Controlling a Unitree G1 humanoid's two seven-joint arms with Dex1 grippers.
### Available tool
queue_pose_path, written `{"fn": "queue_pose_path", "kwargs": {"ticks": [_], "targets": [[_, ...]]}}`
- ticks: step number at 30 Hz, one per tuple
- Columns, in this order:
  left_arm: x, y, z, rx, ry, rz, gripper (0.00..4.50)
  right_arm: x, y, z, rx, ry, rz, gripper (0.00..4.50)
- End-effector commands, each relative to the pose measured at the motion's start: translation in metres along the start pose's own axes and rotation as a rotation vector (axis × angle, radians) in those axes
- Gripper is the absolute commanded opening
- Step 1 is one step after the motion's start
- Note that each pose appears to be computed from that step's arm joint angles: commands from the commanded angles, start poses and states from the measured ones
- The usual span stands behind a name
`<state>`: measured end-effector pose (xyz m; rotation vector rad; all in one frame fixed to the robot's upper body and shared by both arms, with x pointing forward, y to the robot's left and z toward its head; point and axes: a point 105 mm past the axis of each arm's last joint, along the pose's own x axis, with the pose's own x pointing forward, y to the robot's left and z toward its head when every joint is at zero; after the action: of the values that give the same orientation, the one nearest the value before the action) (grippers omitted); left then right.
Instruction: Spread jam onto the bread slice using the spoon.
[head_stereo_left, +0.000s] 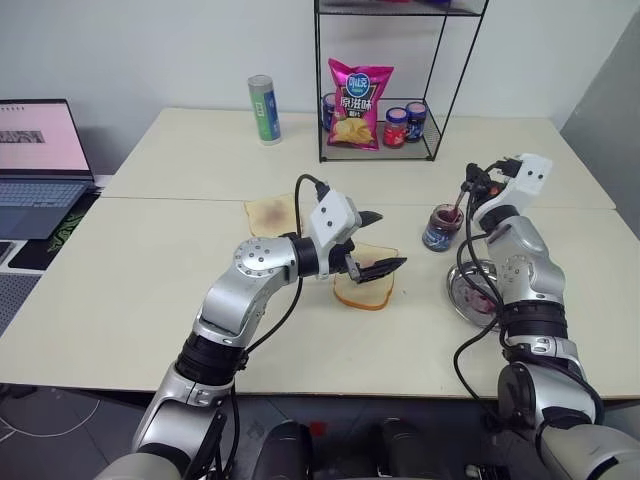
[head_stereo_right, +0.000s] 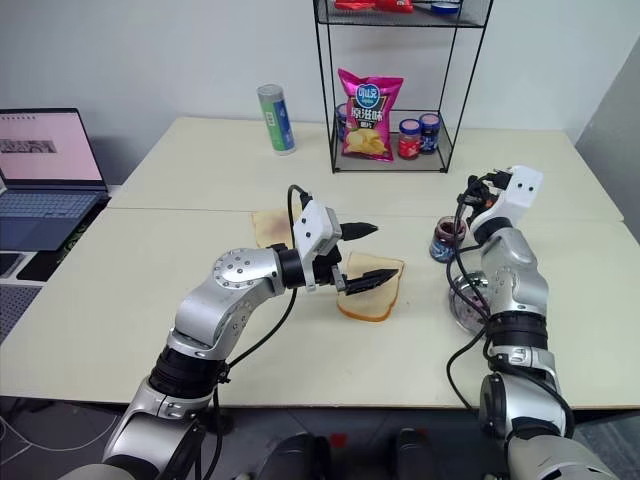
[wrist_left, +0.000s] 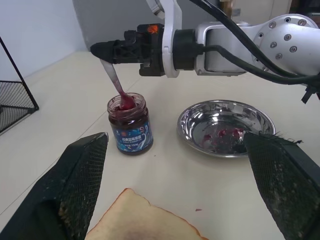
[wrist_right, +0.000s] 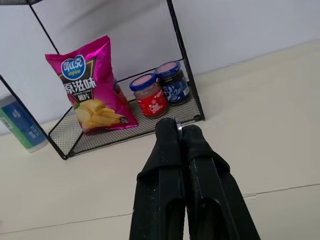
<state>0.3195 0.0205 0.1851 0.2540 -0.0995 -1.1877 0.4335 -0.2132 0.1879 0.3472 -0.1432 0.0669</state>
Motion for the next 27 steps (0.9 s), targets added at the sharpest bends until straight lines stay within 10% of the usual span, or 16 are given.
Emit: {"fn": "queue_pose_path", "kwargs": {"ticks": [1,27], "targets": [[0.001,-0.003,0.013,0.041,-0.036,-0.015,4.5,0.002,0.005,0.021,0.101,-0.064,-0.002,0.05],[0.0,-0.001,0.012,0.046,-0.033,-0.013,4.5,-0.001,-0.014,0.017,0.324,-0.057,-0.099,0.05]]}}
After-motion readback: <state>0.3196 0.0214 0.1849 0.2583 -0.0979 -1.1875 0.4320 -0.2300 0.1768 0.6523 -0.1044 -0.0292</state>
